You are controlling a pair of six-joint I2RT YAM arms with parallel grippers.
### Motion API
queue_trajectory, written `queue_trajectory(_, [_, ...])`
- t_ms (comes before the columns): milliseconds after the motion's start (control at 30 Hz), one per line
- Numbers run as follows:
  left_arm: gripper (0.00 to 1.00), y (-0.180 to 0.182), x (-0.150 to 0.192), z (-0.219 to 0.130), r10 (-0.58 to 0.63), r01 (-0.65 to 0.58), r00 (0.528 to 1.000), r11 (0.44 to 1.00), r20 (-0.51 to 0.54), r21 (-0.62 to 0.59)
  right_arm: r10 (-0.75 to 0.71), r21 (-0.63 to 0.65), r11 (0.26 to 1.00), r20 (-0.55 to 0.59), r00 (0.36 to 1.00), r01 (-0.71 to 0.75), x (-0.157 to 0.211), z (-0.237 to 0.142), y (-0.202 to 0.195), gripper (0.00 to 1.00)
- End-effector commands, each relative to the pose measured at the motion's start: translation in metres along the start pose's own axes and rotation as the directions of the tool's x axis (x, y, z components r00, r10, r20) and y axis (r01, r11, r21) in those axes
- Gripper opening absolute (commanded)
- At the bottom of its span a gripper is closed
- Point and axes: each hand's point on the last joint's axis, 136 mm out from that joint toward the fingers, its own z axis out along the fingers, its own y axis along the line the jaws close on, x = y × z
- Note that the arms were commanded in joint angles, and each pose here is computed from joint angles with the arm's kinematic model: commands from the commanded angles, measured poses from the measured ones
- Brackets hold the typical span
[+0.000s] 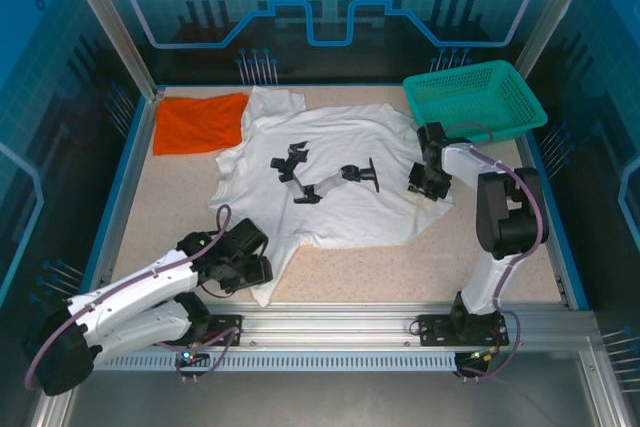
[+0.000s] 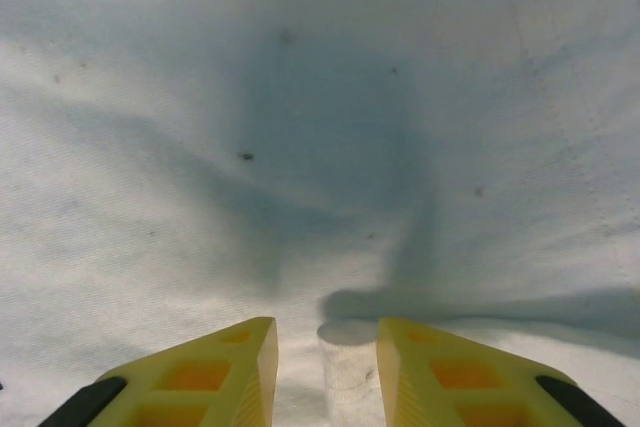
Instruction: Fold and stack the t-shirts
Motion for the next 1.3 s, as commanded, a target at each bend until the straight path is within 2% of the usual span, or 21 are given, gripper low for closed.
queue_trajectory(0, [0.57, 0.003, 0.005, 0.002, -0.002, 0.002, 1.0, 1.0, -0.015, -0.003, 0.0, 0.027, 1.0, -0.017, 1.0, 0.0, 0.001, 0.0, 0.001, 0.32])
queue_trajectory(133, [0.55, 0.004, 0.007, 0.003, 0.003, -0.003, 1.0, 1.0, -0.021, 0.0, -0.004, 0.04, 0.999, -0.027, 1.0, 0.005, 0.002, 0.002, 0.001, 0.31])
queue_trajectory(167, [0.54, 0.004, 0.007, 0.004, 0.002, -0.002, 1.0, 1.0, -0.023, -0.002, -0.005, 0.037, 0.999, -0.031, 1.0, 0.006, 0.003, 0.003, 0.002, 0.26])
queue_trajectory(267, [0.51, 0.004, 0.009, 0.007, 0.002, -0.002, 0.999, 1.0, -0.032, 0.008, -0.006, 0.039, 0.999, -0.033, 0.999, 0.008, 0.004, 0.003, 0.002, 0.2])
queue_trajectory(367, [0.48, 0.001, 0.011, 0.01, -0.003, 0.004, 0.999, 1.0, -0.043, 0.024, -0.006, 0.039, 0.999, -0.032, 0.999, 0.008, 0.004, 0.003, 0.001, 0.18])
queue_trajectory(433, [0.47, 0.0, 0.012, 0.011, -0.007, 0.009, 0.999, 1.0, -0.047, 0.03, -0.006, 0.039, 0.999, -0.03, 1.0, 0.007, 0.004, 0.002, 0.001, 0.13])
queue_trajectory(633, [0.44, 0.002, 0.012, 0.013, -0.015, 0.016, 0.999, 1.0, -0.047, 0.025, -0.008, 0.039, 0.999, -0.022, 1.0, 0.009, 0.003, -0.001, 0.0, 0.06])
queue_trajectory(733, [0.48, 0.001, 0.013, 0.014, -0.016, 0.018, 0.999, 0.999, -0.05, 0.036, -0.014, 0.035, 0.999, -0.028, 1.0, 0.015, 0.005, 0.0, 0.001, 0.14])
queue_trajectory(933, [0.46, 0.002, 0.018, 0.02, -0.023, 0.025, 0.997, 0.999, -0.076, 0.033, -0.018, 0.041, 0.999, -0.034, 0.999, 0.02, 0.008, -0.001, -0.002, 0.29])
queue_trajectory(1067, [0.44, 0.003, 0.021, 0.022, -0.028, 0.031, 0.995, 0.999, -0.095, 0.032, -0.025, 0.044, 0.999, -0.035, 0.999, 0.026, 0.011, -0.002, -0.003, 0.32])
queue_trajectory(1133, [0.45, 0.004, 0.024, 0.022, -0.016, 0.02, 0.994, 0.999, -0.111, 0.027, -0.03, 0.043, 0.999, -0.04, 0.999, 0.031, 0.013, -0.001, -0.003, 0.37])
queue_trajectory(1267, [0.49, 0.006, 0.03, 0.02, 0.003, 0.0, 0.99, 1.0, -0.142, 0.017, -0.032, 0.043, 0.999, -0.04, 0.999, 0.033, 0.014, -0.001, -0.003, 0.39])
